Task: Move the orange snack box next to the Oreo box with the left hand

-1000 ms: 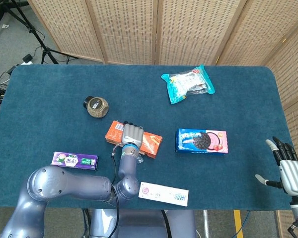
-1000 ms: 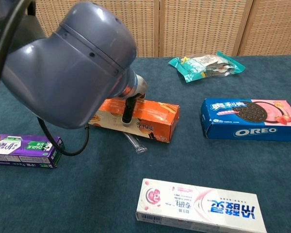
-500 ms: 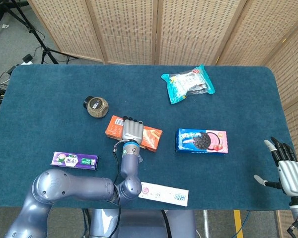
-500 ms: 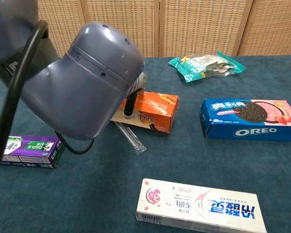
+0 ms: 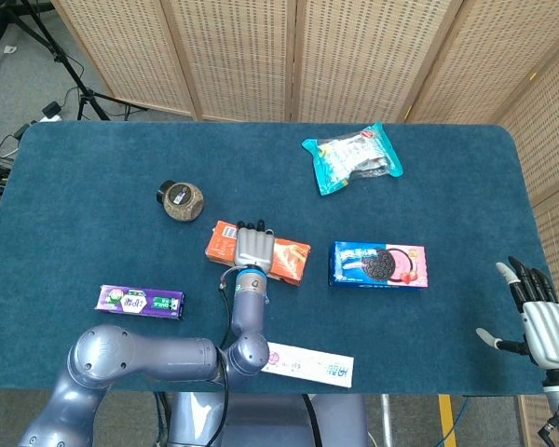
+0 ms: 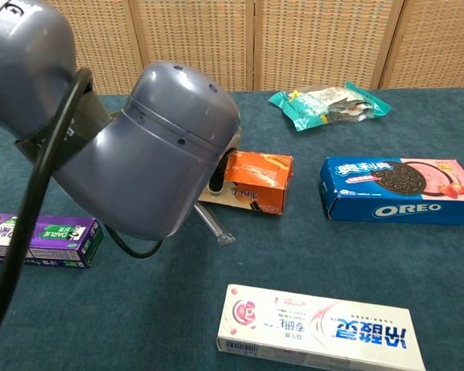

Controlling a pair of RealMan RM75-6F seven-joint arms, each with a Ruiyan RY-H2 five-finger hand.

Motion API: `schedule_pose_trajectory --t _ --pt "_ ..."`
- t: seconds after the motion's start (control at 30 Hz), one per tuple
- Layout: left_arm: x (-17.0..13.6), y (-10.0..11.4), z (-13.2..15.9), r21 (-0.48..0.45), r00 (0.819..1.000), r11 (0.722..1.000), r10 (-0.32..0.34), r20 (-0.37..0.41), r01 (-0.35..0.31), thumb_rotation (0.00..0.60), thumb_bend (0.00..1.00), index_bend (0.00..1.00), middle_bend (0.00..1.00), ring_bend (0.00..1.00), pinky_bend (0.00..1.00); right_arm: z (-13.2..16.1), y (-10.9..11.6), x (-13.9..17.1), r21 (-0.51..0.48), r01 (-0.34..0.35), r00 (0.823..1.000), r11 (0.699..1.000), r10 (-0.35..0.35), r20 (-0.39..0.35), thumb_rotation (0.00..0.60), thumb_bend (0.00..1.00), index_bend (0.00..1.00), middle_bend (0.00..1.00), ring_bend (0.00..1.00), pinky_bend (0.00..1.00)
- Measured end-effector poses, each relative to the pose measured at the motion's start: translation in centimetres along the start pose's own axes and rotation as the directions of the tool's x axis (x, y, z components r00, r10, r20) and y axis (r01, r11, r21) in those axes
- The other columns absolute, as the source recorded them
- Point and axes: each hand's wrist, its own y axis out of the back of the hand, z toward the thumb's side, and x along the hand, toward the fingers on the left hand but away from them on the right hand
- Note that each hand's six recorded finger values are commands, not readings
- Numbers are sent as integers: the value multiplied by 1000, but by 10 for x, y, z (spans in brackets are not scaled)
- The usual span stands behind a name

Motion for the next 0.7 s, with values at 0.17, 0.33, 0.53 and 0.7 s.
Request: schedule_pose_trajectory --t 0.17,0.33,0.53,0.7 --pt "2 1 -1 -26 1000 1000 9 3 -9 600 259 277 0 156 284 1 1 0 -5 11 1000 1000 -11 -5 600 53 0 0 0 0" --pt "3 2 -2 -71 1000 997 17 20 -16 600 225 166 0 62 204 1 1 0 -4 13 1000 1000 -13 -9 600 53 0 0 0 0" --pt "3 8 -4 -159 998 987 45 52 -36 600 207 70 0 0 95 1 2 0 -6 21 1000 1000 -21 -7 600 53 0 0 0 0" --pt "2 24 -17 -260 990 961 120 72 -97 600 146 21 0 0 64 1 2 1 -7 24 1000 1000 -24 -9 600 53 0 0 0 0"
